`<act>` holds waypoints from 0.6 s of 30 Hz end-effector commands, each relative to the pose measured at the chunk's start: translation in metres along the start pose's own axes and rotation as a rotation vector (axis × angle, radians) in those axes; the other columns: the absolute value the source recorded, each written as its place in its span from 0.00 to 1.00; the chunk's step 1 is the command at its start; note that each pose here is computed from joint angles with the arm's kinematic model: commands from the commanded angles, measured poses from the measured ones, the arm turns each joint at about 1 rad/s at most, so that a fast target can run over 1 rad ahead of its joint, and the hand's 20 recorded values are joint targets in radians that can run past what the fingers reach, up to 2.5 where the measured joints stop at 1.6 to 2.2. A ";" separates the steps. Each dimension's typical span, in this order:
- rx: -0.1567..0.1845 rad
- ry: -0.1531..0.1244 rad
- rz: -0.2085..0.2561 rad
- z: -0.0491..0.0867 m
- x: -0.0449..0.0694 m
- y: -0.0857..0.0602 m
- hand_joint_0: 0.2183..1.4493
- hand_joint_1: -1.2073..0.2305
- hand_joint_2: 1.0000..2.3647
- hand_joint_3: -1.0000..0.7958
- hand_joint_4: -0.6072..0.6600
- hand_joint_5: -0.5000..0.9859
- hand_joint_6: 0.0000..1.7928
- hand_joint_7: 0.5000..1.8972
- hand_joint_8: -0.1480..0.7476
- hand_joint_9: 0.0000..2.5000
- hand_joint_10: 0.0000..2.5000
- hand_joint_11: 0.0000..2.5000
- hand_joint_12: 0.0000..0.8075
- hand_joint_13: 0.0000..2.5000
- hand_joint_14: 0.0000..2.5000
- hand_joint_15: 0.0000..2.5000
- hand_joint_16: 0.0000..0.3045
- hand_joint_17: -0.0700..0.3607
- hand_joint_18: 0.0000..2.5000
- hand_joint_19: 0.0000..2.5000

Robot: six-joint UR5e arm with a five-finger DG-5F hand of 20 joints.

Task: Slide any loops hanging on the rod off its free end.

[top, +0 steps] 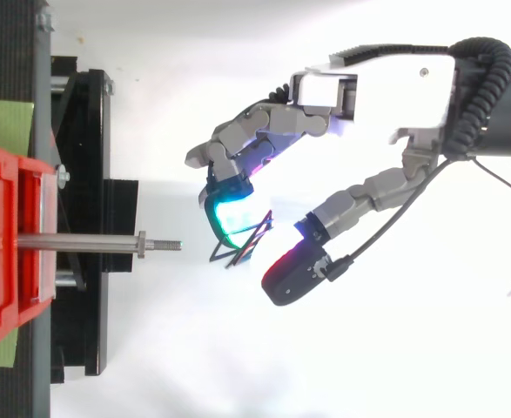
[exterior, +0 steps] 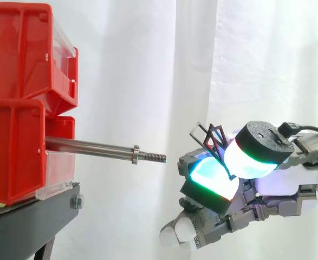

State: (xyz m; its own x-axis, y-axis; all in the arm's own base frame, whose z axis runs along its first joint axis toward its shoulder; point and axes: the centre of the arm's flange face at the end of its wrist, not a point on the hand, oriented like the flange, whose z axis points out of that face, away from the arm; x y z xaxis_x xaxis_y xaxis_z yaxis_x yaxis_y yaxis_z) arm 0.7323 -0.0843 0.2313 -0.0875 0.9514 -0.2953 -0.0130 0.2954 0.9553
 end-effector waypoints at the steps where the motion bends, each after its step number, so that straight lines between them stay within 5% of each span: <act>1: 0.006 -0.009 0.023 0.000 0.000 0.002 0.39 0.25 0.00 0.32 0.51 0.19 0.46 0.54 0.43 0.27 0.00 0.06 0.34 0.19 0.00 0.00 0.11 0.34 0.14 0.00; 10: 0.043 -0.061 0.146 -0.002 0.001 0.002 0.40 0.25 0.00 0.28 0.52 0.20 0.46 0.53 0.43 0.27 0.00 0.05 0.33 0.19 0.00 0.00 0.11 0.34 0.15 0.00; 18: 0.048 -0.073 0.171 -0.001 0.008 0.004 0.37 0.24 0.00 0.28 0.55 0.20 0.45 0.55 0.43 0.27 0.00 0.06 0.33 0.19 0.00 0.00 0.11 0.34 0.15 0.00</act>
State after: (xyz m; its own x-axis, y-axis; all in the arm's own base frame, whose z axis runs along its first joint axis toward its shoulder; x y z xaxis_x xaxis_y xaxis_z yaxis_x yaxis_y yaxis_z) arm 0.7303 -0.0784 0.2333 -0.0164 0.9896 -0.1431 0.0412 0.1437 0.9888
